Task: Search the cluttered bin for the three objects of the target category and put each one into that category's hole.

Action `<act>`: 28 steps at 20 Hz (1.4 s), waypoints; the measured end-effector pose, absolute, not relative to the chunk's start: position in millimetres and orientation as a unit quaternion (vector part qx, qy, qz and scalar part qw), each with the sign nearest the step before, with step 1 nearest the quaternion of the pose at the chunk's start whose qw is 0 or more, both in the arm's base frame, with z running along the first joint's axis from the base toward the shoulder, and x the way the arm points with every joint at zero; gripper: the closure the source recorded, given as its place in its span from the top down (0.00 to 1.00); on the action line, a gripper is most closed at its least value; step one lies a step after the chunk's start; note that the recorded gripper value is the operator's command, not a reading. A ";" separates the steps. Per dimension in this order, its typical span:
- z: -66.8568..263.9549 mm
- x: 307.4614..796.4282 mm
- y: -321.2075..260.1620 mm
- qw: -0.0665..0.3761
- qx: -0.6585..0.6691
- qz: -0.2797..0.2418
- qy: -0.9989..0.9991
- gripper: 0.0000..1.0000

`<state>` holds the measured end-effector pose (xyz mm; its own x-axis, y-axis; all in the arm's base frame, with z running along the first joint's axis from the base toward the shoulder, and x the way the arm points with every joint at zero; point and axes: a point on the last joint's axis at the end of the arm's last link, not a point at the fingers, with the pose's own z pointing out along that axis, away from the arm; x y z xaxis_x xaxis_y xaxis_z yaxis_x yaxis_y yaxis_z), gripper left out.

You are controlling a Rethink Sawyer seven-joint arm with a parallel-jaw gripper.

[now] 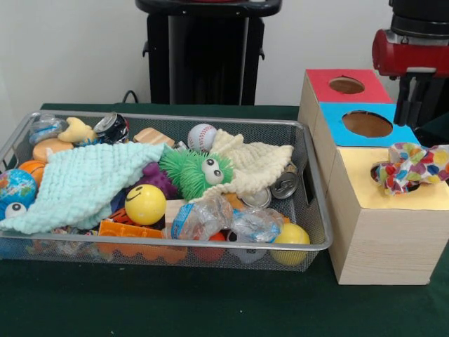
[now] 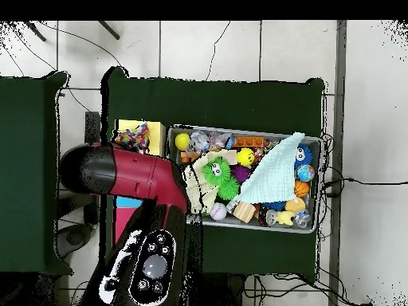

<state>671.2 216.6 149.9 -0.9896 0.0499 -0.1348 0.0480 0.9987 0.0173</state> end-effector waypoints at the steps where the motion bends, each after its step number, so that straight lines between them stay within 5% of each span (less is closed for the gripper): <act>1: 151.8 671.8 216.8 0.069 0.025 0.007 0.997 0.00; 28: 198.9 705.4 213.5 0.119 0.026 0.018 0.992 0.00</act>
<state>705.4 213.5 198.9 -0.9701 0.0560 -0.2362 0.0475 0.9980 0.0413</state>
